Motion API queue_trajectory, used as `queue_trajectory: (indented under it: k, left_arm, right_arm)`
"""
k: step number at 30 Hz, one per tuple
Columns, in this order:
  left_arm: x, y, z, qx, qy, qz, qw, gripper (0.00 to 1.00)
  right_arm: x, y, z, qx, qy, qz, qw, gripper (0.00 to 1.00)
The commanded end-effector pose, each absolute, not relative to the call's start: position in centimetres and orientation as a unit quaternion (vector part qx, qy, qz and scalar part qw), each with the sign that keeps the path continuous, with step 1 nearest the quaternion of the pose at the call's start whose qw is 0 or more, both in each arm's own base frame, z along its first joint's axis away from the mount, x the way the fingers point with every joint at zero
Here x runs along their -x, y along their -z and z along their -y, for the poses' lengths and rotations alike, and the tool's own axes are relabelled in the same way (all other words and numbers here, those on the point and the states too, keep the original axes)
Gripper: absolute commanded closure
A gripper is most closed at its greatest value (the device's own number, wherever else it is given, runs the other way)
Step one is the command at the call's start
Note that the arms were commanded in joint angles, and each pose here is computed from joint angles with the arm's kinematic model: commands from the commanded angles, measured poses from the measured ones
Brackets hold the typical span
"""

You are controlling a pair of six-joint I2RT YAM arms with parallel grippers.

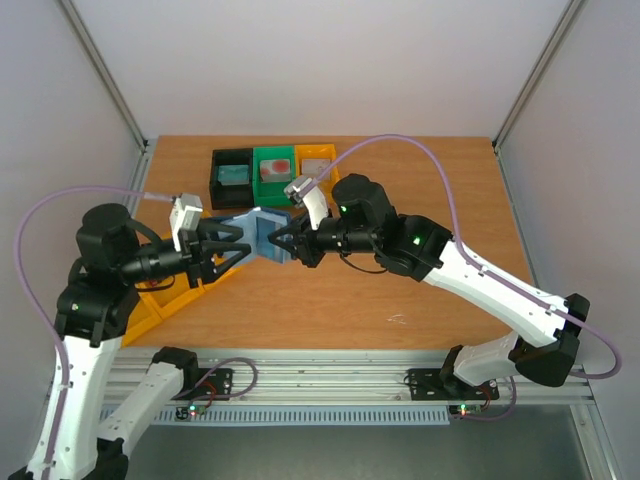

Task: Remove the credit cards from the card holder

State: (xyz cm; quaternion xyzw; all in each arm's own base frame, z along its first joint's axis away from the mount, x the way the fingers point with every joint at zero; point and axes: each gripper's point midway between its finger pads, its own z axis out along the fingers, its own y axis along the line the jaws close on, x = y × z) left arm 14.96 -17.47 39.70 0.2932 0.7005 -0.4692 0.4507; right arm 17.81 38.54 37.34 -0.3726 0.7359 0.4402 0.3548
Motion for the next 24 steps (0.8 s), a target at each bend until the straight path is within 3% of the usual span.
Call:
queue_trajectory:
  k: [1, 6, 11, 18, 24]
  left_arm:
    - [-12.9, -43.8, 17.9, -0.316, 0.505, -0.664, 0.452, 0.50]
    - [-15.6, -42.4, 18.0, -0.237, 0.534, -0.690, 0.428, 0.57]
    - [-16.5, -42.1, 19.0, -0.212, 0.553, -0.701, 0.398, 0.57]
    - [-20.1, -36.6, 18.8, -0.161, 0.482, -0.773, 0.379, 0.56]
    - [-20.5, -37.4, 18.2, -0.178, 0.447, -0.771, 0.417, 0.53]
  right_arm:
    - [-20.1, -39.9, -36.8, 0.299, -0.411, -0.756, 0.412, 0.99]
    - [-20.5, -40.1, -37.0, 0.290, -0.407, -0.762, 0.411, 0.99]
    - [-21.6, -39.3, -37.6, 0.278, -0.381, -0.788, 0.395, 0.99]
    - [-20.7, -39.4, -39.0, 0.311, -0.400, -0.776, 0.375, 0.99]
    - [-17.8, -41.1, -38.8, 0.366, -0.440, -0.738, 0.358, 0.99]
